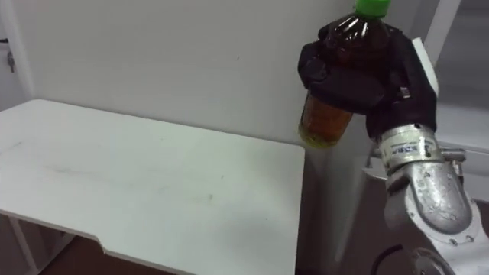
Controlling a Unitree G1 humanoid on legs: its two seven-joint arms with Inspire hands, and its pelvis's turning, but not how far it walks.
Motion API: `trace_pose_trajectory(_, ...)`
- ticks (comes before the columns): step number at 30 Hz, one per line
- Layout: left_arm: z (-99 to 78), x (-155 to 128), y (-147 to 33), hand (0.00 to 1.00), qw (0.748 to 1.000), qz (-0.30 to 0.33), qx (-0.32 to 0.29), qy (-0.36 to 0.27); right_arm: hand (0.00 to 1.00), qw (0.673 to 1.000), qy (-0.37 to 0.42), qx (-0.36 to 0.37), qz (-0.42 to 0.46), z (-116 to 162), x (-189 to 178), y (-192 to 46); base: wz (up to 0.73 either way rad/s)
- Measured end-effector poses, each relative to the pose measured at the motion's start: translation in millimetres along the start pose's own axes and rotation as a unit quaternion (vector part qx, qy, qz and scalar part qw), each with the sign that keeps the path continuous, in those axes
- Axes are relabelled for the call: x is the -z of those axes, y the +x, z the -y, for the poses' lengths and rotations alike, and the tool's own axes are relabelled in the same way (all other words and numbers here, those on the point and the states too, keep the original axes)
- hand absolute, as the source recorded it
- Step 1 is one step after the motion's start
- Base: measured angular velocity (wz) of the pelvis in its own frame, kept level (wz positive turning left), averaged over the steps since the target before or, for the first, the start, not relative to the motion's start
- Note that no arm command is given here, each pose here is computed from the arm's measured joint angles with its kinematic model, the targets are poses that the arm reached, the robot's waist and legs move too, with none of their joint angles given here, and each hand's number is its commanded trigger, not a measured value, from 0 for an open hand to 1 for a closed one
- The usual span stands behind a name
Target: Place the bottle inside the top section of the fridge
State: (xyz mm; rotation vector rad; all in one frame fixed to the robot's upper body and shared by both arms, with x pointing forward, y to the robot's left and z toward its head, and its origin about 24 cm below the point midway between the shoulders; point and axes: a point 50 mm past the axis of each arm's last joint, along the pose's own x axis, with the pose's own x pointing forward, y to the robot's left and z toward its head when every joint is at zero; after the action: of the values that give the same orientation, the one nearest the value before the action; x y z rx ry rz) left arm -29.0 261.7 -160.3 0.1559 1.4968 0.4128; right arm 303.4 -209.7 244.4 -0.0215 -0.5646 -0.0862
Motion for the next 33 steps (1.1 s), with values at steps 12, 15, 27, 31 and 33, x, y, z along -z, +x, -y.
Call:
trace_pose_trajectory(12,-2.9,1,-0.2,0.0,1.0,-0.001,-0.015,-0.009,1.0,0.994,0.001,0.108,0.026,33,-14,2,-0.09)
trace_pose_trajectory(15,-3.6,3,-0.2,0.0,1.0,-0.002,-0.017,-0.011,1.0,0.991,0.002,0.129,0.031,39,-16,1,-0.14)
trace_pose_trajectory(27,-6.8,9,-0.9,0.0,0.999,-0.007,-0.032,-0.028,1.0,0.978,-0.016,0.202,0.05,60,-28,1,-0.09)
trace_pose_trajectory(31,-6.5,9,-0.9,0.0,0.999,-0.005,-0.032,-0.029,1.0,0.973,-0.026,0.219,0.061,69,-36,1,-0.03)
trace_pose_trajectory(33,-6.8,11,-1.1,0.0,0.999,-0.007,-0.032,-0.029,1.0,0.972,-0.035,0.225,0.064,74,-39,2,0.0)
